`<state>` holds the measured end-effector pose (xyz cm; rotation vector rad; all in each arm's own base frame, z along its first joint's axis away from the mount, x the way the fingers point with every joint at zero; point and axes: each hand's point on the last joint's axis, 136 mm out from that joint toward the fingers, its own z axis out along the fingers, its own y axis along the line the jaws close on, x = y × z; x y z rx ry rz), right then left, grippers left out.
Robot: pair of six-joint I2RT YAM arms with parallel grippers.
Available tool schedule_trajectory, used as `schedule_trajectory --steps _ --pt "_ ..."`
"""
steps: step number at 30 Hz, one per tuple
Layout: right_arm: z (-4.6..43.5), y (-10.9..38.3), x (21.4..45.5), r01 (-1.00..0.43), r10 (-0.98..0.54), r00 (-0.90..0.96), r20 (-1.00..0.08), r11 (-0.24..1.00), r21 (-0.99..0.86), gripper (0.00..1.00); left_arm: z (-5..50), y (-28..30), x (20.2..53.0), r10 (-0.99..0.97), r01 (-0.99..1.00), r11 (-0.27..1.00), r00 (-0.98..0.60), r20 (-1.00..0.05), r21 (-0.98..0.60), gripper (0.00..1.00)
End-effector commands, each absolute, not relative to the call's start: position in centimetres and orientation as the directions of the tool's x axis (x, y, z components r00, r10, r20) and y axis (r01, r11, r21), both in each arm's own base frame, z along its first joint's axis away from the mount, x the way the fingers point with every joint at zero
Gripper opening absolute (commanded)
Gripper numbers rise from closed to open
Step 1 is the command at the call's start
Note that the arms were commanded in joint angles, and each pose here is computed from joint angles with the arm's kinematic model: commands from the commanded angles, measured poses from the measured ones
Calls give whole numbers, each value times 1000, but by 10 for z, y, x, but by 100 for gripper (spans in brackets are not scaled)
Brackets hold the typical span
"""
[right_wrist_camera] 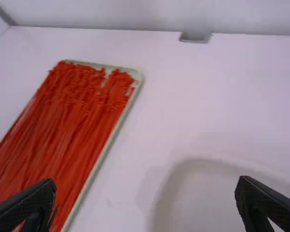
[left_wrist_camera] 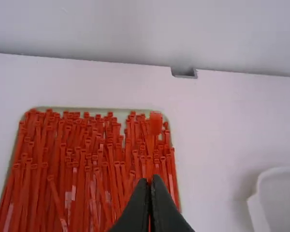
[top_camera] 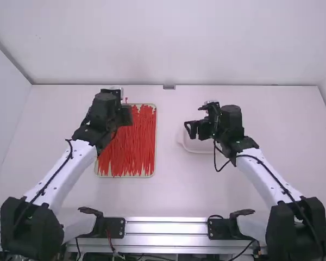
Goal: Fasten the cable tie
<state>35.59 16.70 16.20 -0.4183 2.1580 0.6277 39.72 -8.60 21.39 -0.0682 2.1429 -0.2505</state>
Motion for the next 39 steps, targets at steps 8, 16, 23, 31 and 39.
schedule_trajectory --steps 8,16,23,31,39 --pt "201 230 338 -663 -131 -470 -873 705 251 99 241 -94 400 -269 -6 954 -460 -846 -300 1" --pt "210 261 325 -688 -121 -438 -891 683 246 99 262 -116 404 -332 95 908 -427 -841 -407 1" --pt "210 270 318 -701 -136 -427 -894 674 232 99 273 -136 402 -330 205 870 -434 -839 -448 1" --pt "209 270 317 -706 -144 -432 -890 668 235 99 299 -178 385 -185 511 773 -385 -904 -376 1" --pt "208 264 319 -732 -168 -413 -895 646 216 99 305 -188 376 -139 605 718 -360 -923 -344 1"
